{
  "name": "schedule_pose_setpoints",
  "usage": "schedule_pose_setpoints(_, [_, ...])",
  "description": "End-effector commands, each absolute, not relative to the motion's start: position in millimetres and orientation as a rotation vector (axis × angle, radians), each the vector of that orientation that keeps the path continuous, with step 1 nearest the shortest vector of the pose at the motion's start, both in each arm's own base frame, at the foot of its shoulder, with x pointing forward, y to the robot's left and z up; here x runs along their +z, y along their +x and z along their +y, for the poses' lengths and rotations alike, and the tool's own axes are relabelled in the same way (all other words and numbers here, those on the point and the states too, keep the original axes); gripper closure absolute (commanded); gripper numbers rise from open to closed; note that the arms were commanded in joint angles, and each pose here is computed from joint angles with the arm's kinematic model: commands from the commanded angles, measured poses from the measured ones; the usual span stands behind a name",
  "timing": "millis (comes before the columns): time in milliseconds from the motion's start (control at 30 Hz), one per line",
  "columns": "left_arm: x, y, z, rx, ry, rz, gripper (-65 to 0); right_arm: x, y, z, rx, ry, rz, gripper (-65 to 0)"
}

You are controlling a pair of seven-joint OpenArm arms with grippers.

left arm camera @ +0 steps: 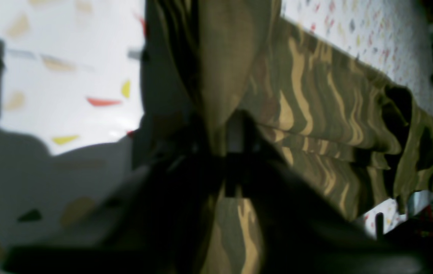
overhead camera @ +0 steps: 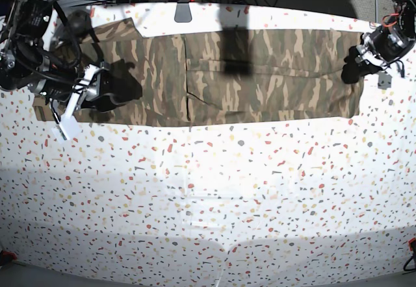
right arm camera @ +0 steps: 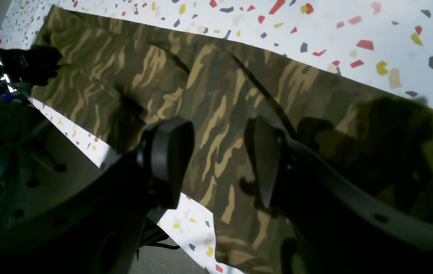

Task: Fold the T-shirt properly
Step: 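Release the right gripper and pinch the opposite side with the left gripper, then fold the held side inward toward the right gripper with the left gripper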

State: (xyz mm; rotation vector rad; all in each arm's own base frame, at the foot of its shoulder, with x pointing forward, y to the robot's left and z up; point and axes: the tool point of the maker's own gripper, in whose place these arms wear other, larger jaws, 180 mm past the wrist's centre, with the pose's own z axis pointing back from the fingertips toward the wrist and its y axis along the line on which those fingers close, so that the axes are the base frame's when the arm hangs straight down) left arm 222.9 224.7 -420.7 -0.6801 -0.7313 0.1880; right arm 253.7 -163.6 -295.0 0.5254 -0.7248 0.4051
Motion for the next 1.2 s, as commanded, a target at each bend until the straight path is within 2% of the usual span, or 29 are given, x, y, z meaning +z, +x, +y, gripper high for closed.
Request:
schedule_pose_setpoints(0, [-414.9, 225.6, 229.8, 0.172, -0.673, -0.746, 0.0, -281.1, 259.2, -161.9, 0.425, 0.534, -0.776, -30.4])
schedule_pose_setpoints(167, [-413.0, 227.5, 232.7, 0.175, -0.668, -0.759, 0.0, -281.3, 259.2, -162.0, 0.425, 0.533, -0.775, -30.4])
schedule_pose_setpoints(300, [-401.1, 237.4, 255.0, 0.169, -0.617, -0.814, 0.0, -281.2, 259.2, -162.0, 0.425, 0.533, -0.775, -30.4])
schedule_pose_setpoints(500, [-404.2, 240.2, 315.9, 0.135, -0.348, -0.754, 0.0, -281.2, 259.2, -161.8, 0.425, 0.534, -0.775, -30.4])
schedule_pose_setpoints(800, [-375.7, 252.3, 374.4, 0.092, -0.106, -0.736, 0.0, -280.1, 260.2, -160.9, 0.421, 0.538, -0.785, -30.4])
schedule_pose_setpoints(967, [-352.5, 253.5, 355.5, -0.001, -0.076, -0.749, 0.0, -280.4, 260.3, -158.0, 0.416, 0.548, -0.789, -30.4])
schedule_pose_setpoints(1167, [-320.7, 242.0, 288.4, -0.086, -0.117, -0.810, 0.0, -278.4, 262.0, -157.6, 0.412, 0.552, -0.803, -30.4])
